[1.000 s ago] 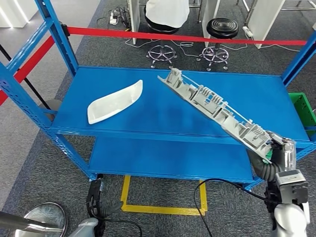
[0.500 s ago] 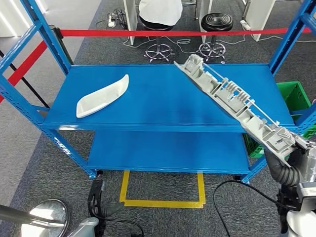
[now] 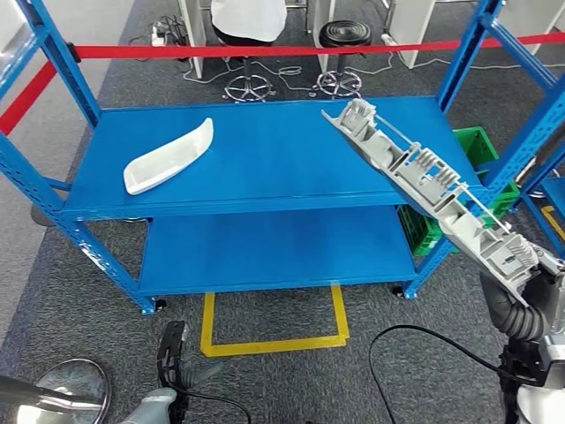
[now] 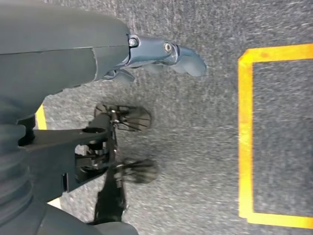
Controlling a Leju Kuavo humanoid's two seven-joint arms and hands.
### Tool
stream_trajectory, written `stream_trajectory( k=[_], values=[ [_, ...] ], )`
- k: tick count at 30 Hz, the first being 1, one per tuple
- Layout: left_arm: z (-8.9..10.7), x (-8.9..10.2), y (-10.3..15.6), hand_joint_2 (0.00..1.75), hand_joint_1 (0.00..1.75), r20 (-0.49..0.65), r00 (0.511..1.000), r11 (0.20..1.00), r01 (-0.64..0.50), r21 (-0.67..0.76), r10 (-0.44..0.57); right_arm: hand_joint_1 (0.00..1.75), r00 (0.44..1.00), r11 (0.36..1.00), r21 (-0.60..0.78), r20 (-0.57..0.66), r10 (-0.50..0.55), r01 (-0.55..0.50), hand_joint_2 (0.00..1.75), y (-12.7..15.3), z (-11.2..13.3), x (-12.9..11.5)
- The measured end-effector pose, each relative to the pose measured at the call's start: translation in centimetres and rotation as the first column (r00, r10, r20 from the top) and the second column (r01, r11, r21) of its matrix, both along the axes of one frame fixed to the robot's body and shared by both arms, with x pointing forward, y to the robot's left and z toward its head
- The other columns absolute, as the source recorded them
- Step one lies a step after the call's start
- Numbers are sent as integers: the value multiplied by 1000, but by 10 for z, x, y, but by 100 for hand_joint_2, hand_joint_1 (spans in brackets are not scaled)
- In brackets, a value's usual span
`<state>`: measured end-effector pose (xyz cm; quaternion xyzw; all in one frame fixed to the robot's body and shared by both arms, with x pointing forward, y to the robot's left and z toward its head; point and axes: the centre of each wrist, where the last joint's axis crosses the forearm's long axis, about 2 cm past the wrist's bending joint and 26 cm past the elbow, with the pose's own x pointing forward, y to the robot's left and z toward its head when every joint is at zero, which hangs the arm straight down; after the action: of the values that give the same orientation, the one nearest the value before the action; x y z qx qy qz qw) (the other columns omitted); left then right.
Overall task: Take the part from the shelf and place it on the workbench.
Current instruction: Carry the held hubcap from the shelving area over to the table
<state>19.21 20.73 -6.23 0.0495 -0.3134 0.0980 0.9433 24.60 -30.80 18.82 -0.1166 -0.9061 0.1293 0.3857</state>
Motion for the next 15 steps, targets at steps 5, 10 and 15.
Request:
stream_trajectory(
  k=[5,10,15],
  values=[
    [0,0,1,175,0,-1,1000,1000,0,1,0,175,1000,1000,0,1,-1,1,175,0,0,0],
    [0,0,2,175,0,-1,1000,1000,0,3,0,175,1000,1000,1,4,-3,3,175,0,1,0],
    [-1,-1,3,175,0,-4,1000,1000,7,8,-7,175,1000,1000,8,14,0,0,175,0,1,1]
  ],
)
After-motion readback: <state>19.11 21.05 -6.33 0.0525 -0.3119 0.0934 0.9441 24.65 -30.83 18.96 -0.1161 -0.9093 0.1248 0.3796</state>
